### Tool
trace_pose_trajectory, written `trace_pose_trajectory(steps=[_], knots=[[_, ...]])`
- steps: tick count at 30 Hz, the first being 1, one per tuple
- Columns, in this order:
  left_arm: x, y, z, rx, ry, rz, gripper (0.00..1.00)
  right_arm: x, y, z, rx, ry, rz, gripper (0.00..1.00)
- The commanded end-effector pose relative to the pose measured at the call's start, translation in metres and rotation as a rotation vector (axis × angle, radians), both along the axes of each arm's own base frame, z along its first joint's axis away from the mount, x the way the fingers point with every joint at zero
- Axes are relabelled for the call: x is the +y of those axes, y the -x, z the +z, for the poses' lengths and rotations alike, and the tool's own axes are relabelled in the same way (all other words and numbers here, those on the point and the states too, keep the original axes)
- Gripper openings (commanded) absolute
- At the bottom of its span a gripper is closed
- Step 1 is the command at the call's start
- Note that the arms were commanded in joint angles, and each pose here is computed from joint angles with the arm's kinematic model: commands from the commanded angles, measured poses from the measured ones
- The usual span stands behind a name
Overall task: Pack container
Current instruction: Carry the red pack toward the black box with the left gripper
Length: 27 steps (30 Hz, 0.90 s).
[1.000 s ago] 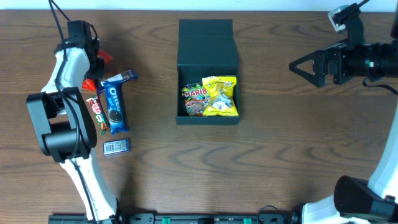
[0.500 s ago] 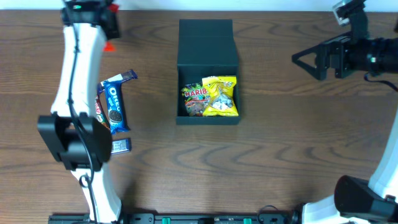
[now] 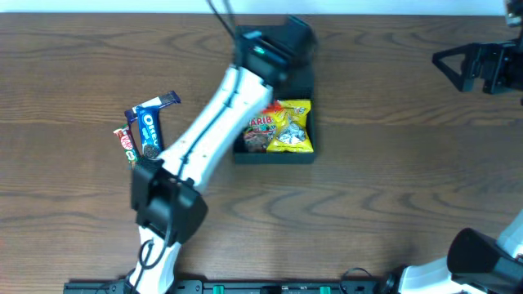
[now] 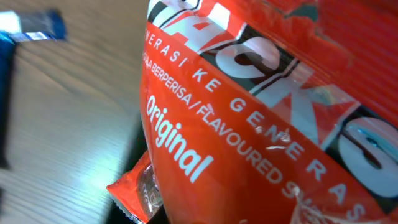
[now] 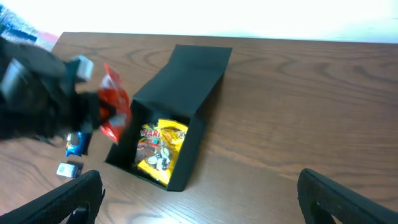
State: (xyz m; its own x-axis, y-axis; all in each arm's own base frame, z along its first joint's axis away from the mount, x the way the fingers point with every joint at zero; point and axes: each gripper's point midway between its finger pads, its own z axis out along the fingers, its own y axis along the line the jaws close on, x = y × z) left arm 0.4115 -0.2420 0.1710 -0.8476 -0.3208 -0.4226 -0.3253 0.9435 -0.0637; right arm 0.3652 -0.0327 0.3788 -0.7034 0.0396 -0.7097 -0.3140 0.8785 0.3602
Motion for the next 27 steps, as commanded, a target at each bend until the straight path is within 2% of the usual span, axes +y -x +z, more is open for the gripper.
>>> trace_pose_trajectory(steps=[1,14,18,25,26,27], knots=[[-0.007,0.005,-0.025,0.013,-0.044,0.062,0.06,-0.003,0.000,0.000,0.006,-0.022,-0.012,0.99],[0.004,0.029,-0.090,0.212,-0.178,0.081,0.06,-0.003,0.002,-0.001,0.012,-0.025,-0.013,0.99],[0.009,0.030,-0.098,0.250,-0.214,0.031,0.06,-0.003,0.002,-0.001,0.012,-0.026,-0.013,0.99],[0.015,0.033,-0.098,0.273,-0.230,0.036,0.06,-0.003,0.002,-0.001,0.012,-0.026,-0.013,0.99],[0.016,0.033,-0.098,0.273,-0.231,0.037,0.12,-0.003,0.002,-0.001,0.012,-0.026,-0.013,0.99],[0.016,0.033,-0.098,0.274,-0.231,0.035,0.26,-0.003,0.002,-0.001,0.012,-0.026,-0.013,0.99]])
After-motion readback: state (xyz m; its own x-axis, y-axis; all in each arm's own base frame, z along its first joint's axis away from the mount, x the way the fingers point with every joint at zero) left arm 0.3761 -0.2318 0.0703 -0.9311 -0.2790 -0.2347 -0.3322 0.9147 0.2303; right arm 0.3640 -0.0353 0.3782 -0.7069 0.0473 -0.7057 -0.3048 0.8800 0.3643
